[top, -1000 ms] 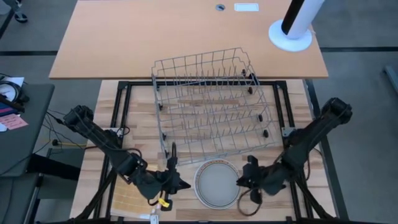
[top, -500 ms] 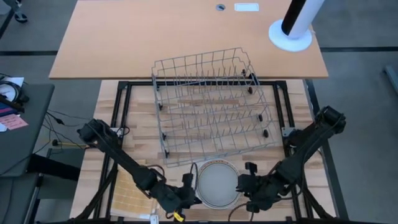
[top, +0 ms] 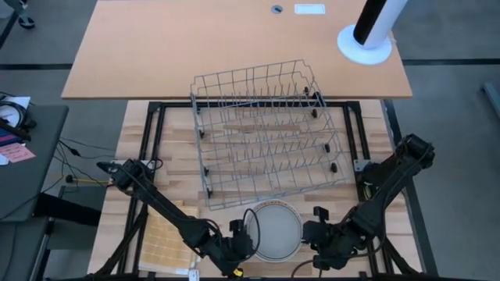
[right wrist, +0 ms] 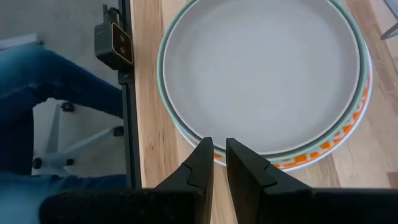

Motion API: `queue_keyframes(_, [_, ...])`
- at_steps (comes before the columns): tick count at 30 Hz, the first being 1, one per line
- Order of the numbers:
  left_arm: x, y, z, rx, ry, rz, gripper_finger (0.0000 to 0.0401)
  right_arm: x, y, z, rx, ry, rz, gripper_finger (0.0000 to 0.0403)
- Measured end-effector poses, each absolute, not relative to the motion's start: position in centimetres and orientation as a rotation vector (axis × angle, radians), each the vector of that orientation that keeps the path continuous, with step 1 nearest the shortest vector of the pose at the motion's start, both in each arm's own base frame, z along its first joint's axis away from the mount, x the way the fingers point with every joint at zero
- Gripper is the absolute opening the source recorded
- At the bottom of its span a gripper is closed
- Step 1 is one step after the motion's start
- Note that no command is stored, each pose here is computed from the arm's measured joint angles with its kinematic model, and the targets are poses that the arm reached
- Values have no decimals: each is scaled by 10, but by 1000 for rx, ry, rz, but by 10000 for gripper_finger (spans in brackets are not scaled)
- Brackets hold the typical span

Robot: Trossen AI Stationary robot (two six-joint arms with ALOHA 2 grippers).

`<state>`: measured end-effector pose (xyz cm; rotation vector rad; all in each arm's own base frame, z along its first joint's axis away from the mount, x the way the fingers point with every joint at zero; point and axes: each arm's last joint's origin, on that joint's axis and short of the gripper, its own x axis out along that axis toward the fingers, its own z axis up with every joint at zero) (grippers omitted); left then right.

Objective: Sort dishes
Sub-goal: Put the light brown plate in the dish rack

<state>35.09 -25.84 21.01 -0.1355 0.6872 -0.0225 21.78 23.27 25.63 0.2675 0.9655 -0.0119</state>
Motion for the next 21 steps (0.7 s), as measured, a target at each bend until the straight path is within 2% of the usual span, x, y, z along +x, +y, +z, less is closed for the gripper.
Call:
queue_keyframes(9, [345,-248,196,-127,776,60,0,217,234,256,272,966,-11,49])
queue_keyframes(21, [350,-245,184,-106,775,123,0,222,229,256,254,959,-24,49])
